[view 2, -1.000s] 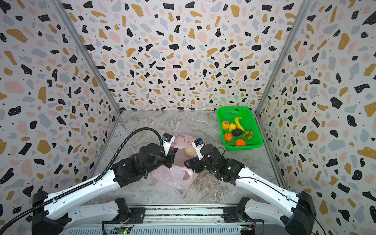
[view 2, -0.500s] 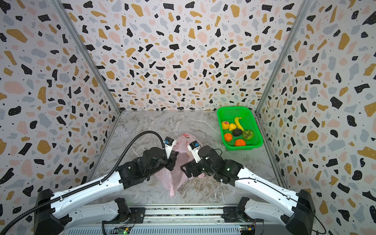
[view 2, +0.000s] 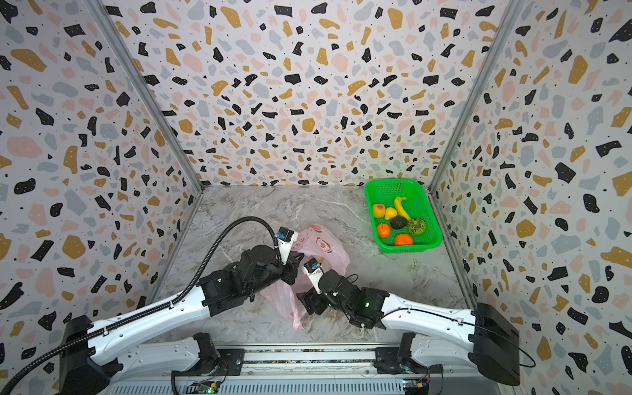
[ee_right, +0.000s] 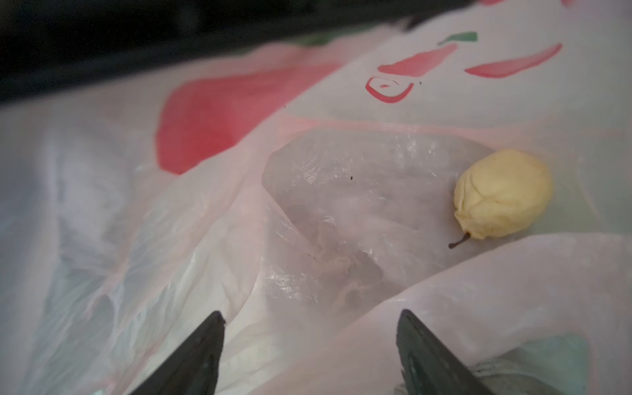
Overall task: Untie the knot of the plastic bag and take out the fruit
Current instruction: 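Lower the open right gripper deeper into the bag over the pear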
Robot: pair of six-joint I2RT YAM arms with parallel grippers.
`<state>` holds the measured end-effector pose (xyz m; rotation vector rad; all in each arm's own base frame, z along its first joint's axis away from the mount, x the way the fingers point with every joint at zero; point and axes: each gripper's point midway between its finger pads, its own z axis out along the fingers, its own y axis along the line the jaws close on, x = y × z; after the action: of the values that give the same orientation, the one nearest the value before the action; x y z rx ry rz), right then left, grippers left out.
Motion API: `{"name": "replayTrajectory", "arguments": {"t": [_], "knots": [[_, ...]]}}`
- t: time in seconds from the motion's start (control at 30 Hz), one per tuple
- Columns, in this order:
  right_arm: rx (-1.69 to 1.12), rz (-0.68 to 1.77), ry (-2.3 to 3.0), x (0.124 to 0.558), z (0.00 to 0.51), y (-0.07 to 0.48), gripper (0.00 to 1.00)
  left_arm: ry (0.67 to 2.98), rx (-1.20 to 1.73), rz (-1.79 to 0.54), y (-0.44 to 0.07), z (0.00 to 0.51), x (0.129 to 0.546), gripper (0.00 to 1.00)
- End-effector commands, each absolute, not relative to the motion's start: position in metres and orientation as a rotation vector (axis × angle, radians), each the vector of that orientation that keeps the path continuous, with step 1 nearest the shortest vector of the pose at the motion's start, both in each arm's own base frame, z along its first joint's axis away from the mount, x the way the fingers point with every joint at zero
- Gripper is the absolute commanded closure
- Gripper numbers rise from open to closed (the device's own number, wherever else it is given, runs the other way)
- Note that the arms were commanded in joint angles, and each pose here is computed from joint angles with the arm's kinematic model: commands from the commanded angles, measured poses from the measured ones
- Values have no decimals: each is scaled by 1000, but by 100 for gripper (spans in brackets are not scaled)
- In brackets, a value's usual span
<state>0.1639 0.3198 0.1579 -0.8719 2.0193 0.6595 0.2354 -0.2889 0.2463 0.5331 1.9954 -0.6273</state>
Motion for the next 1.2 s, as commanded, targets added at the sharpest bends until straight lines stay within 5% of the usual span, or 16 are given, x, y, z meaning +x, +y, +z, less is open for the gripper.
{"name": "replayTrajectory", "arguments": {"t": [0.0, 0.77, 1.17], "knots": [[-809, 597, 1874, 184, 180, 325, 21, 1921, 491, -727, -298, 280, 235, 100], [-989, 403, 2278, 189, 76, 274, 27, 1845, 382, -699, -263, 306, 244, 100], [-1044, 445, 2279, 184, 95, 293, 27, 1856, 518, -828, -287, 294, 227, 100]]}}
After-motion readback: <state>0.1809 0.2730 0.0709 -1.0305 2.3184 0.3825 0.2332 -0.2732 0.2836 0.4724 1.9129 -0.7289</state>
